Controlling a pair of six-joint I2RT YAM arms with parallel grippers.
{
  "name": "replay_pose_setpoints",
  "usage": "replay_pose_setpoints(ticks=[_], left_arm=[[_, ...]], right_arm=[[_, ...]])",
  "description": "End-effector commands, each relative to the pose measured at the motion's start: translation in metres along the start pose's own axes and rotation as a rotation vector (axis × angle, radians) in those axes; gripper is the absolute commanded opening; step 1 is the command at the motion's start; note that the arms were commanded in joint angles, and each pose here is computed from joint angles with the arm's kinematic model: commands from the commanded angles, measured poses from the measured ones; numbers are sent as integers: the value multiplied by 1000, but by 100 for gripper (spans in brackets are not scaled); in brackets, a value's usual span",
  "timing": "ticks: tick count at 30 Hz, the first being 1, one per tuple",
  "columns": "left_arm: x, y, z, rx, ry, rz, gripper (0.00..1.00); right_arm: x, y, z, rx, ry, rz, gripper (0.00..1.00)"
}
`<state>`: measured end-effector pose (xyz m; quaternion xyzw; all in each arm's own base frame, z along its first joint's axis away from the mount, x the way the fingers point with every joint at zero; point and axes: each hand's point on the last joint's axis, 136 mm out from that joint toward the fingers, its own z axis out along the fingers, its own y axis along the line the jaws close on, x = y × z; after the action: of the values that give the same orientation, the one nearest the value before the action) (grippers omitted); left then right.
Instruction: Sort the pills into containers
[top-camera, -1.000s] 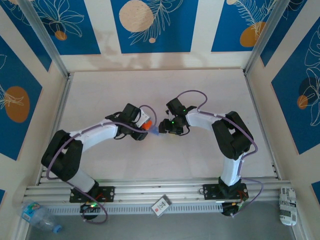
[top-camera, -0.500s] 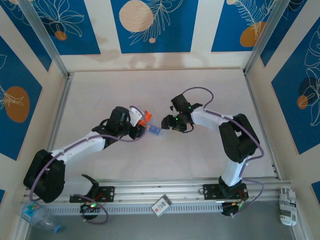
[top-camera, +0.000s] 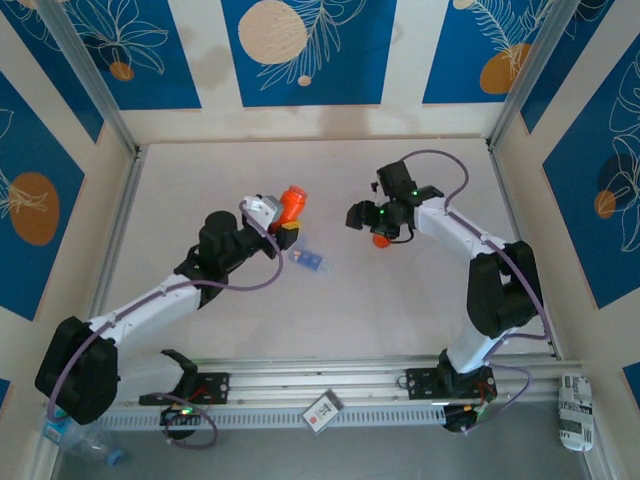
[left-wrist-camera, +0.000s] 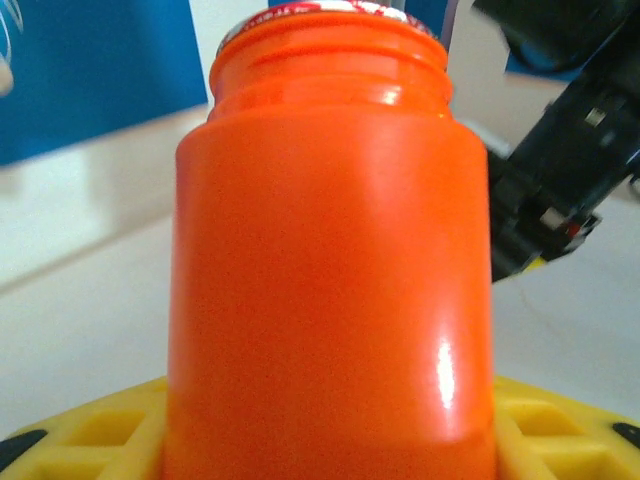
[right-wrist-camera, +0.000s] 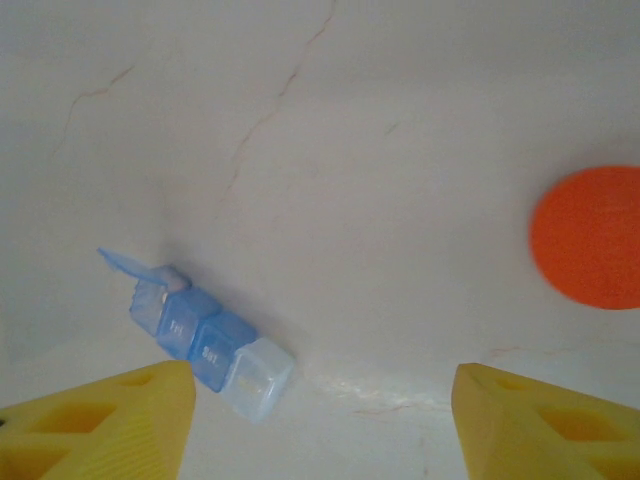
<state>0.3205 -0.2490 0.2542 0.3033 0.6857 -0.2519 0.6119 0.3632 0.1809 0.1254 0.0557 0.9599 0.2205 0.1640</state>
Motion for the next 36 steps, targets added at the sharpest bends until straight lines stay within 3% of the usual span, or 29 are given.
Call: replay_pose_setpoints(ticks=[1, 10, 27, 36], left_arm=[[-50, -3, 4, 45, -205, 53, 0], [-80, -9, 23, 119, -341, 63, 0], [-58, -11, 31, 136, -271, 57, 0], [-50, -15, 35, 167, -245, 32, 0]], right_arm=[[-7, -19, -12, 81, 4, -11, 76], [-14, -74, 0, 287, 75, 43, 81], [-6, -93, 59, 404, 225, -23, 75], [6, -101, 72, 415, 261, -21, 62]])
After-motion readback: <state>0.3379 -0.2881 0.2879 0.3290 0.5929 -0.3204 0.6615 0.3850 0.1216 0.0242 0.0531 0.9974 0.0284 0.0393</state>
